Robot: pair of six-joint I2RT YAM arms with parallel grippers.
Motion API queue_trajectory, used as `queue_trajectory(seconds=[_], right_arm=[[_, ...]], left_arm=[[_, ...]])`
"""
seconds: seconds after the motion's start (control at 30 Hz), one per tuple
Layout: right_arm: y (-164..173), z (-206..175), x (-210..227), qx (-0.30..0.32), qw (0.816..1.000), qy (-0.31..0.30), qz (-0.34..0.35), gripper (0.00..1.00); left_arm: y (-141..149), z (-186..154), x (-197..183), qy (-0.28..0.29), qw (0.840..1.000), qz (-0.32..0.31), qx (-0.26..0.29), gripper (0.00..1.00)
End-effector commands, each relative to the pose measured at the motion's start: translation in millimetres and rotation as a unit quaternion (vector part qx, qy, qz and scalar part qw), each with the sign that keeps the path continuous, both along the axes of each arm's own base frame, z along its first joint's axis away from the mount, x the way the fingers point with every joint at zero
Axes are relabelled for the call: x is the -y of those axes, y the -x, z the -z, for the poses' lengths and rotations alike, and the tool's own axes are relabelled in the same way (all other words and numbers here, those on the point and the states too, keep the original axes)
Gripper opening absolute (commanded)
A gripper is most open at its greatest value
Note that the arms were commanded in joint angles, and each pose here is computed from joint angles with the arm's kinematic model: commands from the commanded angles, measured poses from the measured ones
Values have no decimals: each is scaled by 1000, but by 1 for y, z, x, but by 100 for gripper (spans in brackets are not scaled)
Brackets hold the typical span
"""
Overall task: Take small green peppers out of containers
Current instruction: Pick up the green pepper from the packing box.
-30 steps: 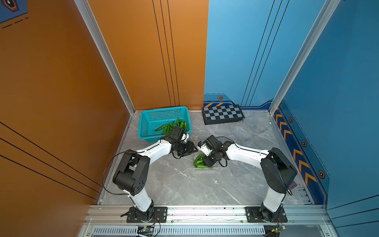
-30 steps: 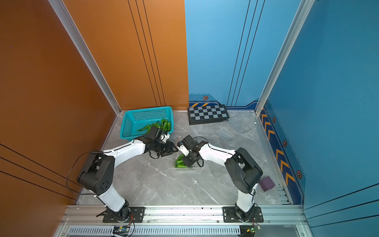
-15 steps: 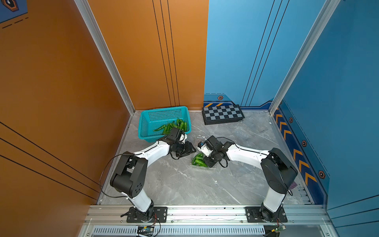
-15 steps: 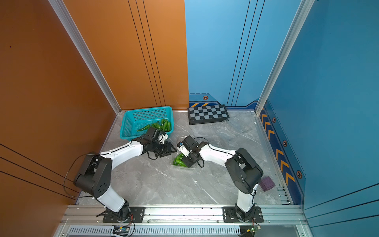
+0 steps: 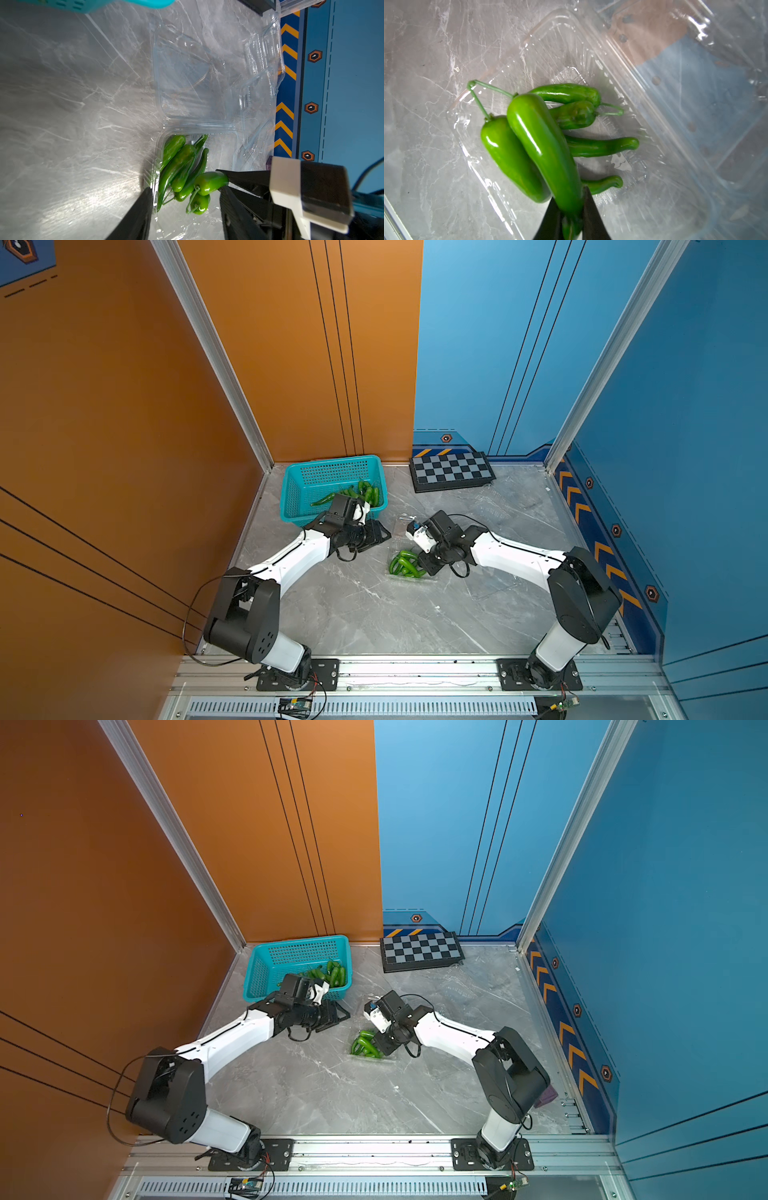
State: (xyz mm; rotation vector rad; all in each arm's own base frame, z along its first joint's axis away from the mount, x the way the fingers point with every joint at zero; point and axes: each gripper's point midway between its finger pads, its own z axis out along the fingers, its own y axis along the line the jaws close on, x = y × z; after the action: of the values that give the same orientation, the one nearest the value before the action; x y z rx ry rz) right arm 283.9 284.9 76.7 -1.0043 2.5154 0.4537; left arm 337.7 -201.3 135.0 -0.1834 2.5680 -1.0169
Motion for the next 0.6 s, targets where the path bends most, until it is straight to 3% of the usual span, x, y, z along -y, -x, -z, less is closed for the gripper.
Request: queue_trajectory(seconds=[0.0,0.33,0.57], right_arm=[[1,-17,-3,10,999,-31,4,10],[-24,-60,-1,50,995,-82,27,10],[-61,-108,-30,99,986,-136,17,10]], left_arm=[[-1,-6,-15,1,1000,-27,12,54],[1,-16,-44,9,997,-68,29,55],[4,-21,-65,18,995,-95,36,55]])
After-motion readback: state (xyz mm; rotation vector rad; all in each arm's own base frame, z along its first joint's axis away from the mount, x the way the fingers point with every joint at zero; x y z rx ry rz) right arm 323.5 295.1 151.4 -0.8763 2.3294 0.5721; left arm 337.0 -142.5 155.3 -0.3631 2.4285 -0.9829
